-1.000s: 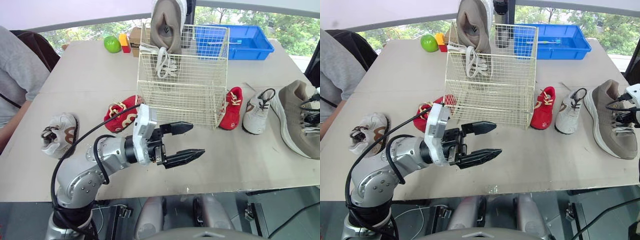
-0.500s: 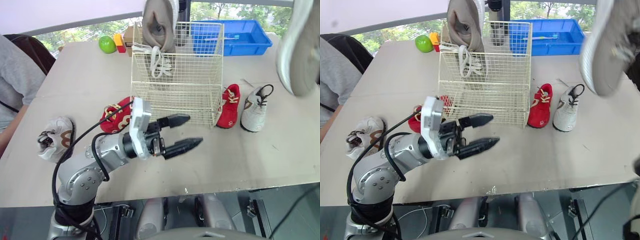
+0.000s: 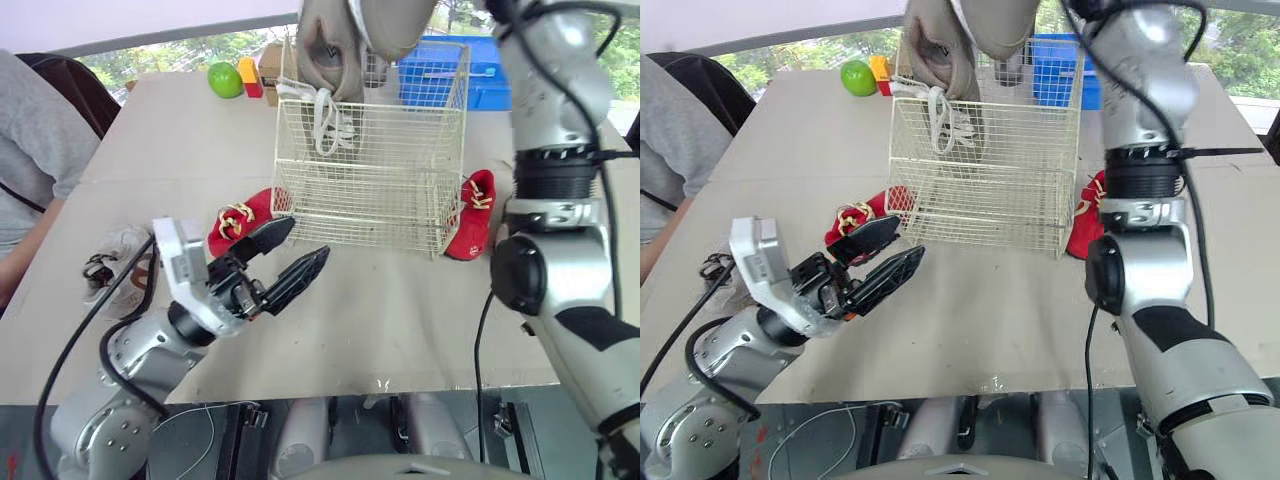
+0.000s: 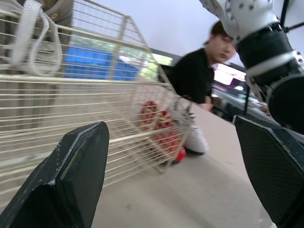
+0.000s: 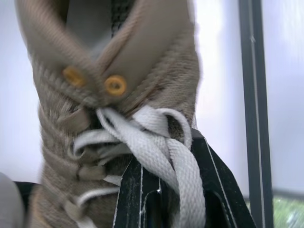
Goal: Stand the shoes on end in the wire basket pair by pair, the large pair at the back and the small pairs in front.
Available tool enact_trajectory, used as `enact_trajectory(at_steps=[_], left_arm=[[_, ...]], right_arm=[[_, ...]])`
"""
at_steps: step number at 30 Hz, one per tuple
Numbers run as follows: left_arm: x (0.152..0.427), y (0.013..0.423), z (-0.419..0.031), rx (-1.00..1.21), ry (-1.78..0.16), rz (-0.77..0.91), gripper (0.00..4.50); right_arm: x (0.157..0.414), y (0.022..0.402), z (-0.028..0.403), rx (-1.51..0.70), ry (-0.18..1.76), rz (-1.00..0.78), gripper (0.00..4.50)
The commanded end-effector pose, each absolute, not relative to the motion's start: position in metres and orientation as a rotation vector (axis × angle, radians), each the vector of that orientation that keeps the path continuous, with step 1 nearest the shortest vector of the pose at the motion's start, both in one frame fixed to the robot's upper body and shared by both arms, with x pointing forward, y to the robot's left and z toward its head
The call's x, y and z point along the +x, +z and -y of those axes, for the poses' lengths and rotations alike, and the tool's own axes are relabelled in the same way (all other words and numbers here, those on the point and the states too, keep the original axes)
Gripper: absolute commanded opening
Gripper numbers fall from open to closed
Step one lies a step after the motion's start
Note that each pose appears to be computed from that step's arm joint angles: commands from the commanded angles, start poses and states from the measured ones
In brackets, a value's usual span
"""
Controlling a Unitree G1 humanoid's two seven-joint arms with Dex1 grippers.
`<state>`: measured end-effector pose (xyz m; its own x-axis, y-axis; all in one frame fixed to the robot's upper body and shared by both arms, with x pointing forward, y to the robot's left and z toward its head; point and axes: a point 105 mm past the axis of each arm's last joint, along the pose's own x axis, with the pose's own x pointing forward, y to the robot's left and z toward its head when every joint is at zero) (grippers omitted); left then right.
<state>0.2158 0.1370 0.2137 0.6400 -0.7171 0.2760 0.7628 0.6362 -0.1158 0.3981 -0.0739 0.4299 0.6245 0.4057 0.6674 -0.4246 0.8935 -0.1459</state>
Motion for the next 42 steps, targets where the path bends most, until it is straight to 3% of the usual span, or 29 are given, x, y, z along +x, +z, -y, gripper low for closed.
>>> enact_trajectory(at_steps=[1,4,7,25,31,38,42], left_arm=[[0.207,0.227,-0.139,-0.174,-0.828,0.282,4.5],[0.205,0.226,-0.141,-0.161,-0.816,0.279,4.5],[0.205,0.226,-0.143,-0.161,-0.808,0.277,4.5],[0.218,0.225,-0.141,-0.154,-0.84,0.286,4.5],[0.215,0.227,-0.146,-0.142,-0.834,0.3,4.5],[0.211,0.224,-0.153,-0.134,-0.812,0.303,4.5],[0.212,0.223,-0.155,-0.128,-0.804,0.302,4.5]], right_arm=[[0.404,0.397,0.074,-0.116,0.363,0.779,0.04],[0.411,0.365,0.075,-0.151,0.325,0.73,0.04],[0.414,0.357,0.081,-0.125,0.285,0.709,0.04],[0.395,0.42,0.101,-0.184,0.128,0.997,0.04],[0.418,0.367,0.089,-0.215,0.218,0.821,0.04],[0.421,0.296,0.079,-0.092,0.398,0.547,0.04],[0.417,0.273,0.076,0.013,0.486,0.44,1.72]])
